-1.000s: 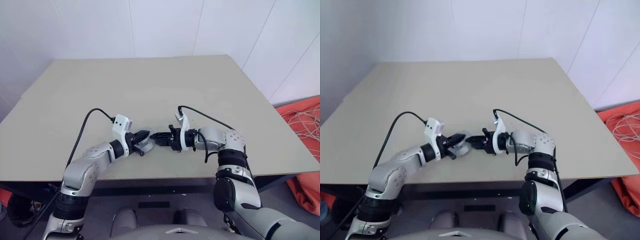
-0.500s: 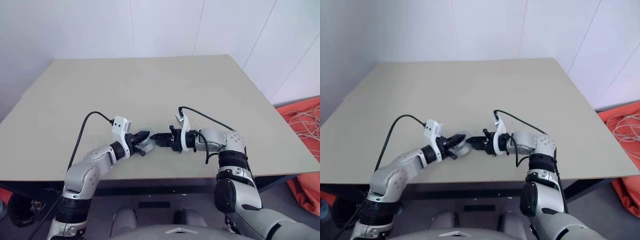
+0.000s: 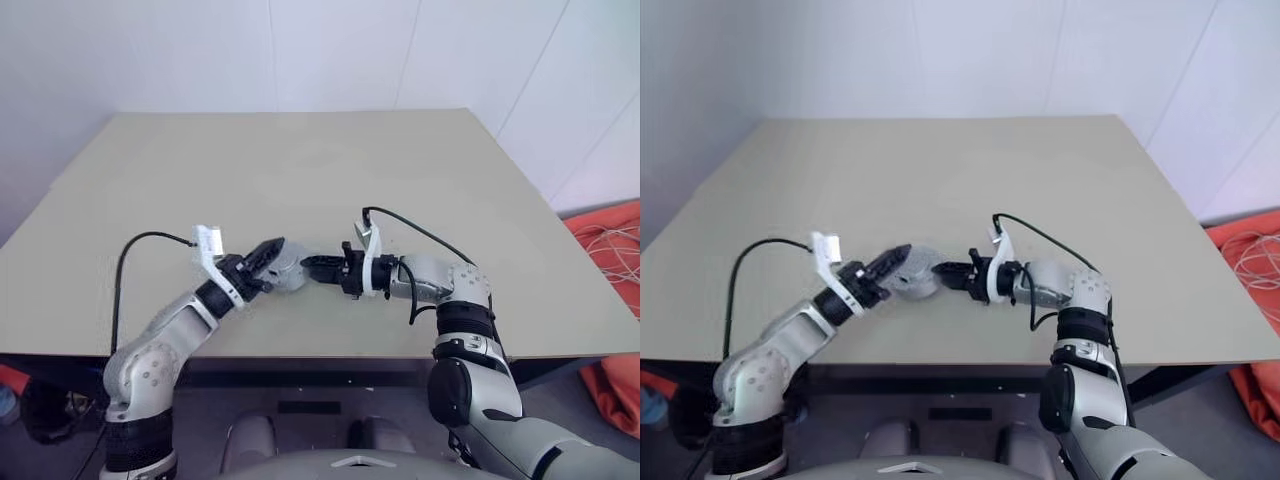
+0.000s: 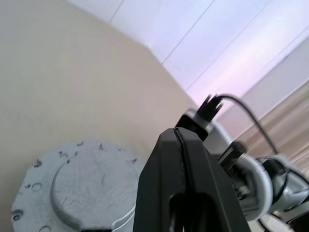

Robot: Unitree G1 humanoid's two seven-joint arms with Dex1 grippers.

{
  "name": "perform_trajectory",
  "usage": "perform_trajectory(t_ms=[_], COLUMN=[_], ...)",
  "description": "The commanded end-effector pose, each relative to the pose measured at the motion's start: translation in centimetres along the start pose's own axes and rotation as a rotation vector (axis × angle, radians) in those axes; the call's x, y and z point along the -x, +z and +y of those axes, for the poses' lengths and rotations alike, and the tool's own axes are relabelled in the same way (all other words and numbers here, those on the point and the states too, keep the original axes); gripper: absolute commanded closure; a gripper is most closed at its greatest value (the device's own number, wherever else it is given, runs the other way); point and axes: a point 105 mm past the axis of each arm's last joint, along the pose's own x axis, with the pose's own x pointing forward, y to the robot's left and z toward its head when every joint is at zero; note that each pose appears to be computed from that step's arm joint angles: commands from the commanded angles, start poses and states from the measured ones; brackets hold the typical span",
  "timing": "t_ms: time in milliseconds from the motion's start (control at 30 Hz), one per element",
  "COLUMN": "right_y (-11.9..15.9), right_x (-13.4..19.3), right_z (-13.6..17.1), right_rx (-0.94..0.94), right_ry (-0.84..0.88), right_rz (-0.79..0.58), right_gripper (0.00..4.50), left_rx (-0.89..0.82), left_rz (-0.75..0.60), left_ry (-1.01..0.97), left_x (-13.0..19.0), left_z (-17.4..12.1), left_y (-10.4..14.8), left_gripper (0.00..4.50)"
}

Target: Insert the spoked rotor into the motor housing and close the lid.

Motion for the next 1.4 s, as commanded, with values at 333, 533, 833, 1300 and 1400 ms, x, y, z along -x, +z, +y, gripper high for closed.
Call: perform_trajectory(t_ms=[333, 533, 833, 1300, 1400], right_y=[2.4, 2.3, 1.8, -0.3, -0.4], right_x=[0.6, 0.8, 0.9, 1.2, 1.2], right_z=[4.7, 6.1, 7.3, 8.6, 8.6], right_rx=[0.055, 0.084, 0.104, 0.126, 0.131], right_ry=[0.191, 0.233, 0.27, 0.297, 0.293], right_rz=[-0.102, -0.087, -0.075, -0.031, -0.035], right_gripper=[3.44, 3.44, 3.44, 3.44, 3.44], left_rx=[0.46, 0.586, 0.653, 0.691, 0.698], left_rz=[-0.204, -0.242, -0.273, -0.298, -0.305], left_ry=[0.219, 0.255, 0.24, 0.064, 0.007], left_x=[4.6, 5.6, 5.7, 3.7, 3.1], left_z=[1.1, 1.5, 2.4, 2.4, 1.8], left_y=[-0.6, -1.3, -2.0, -1.8, -1.2], left_gripper=[4.5, 3.88, 0.98, 0.01, 0.01])
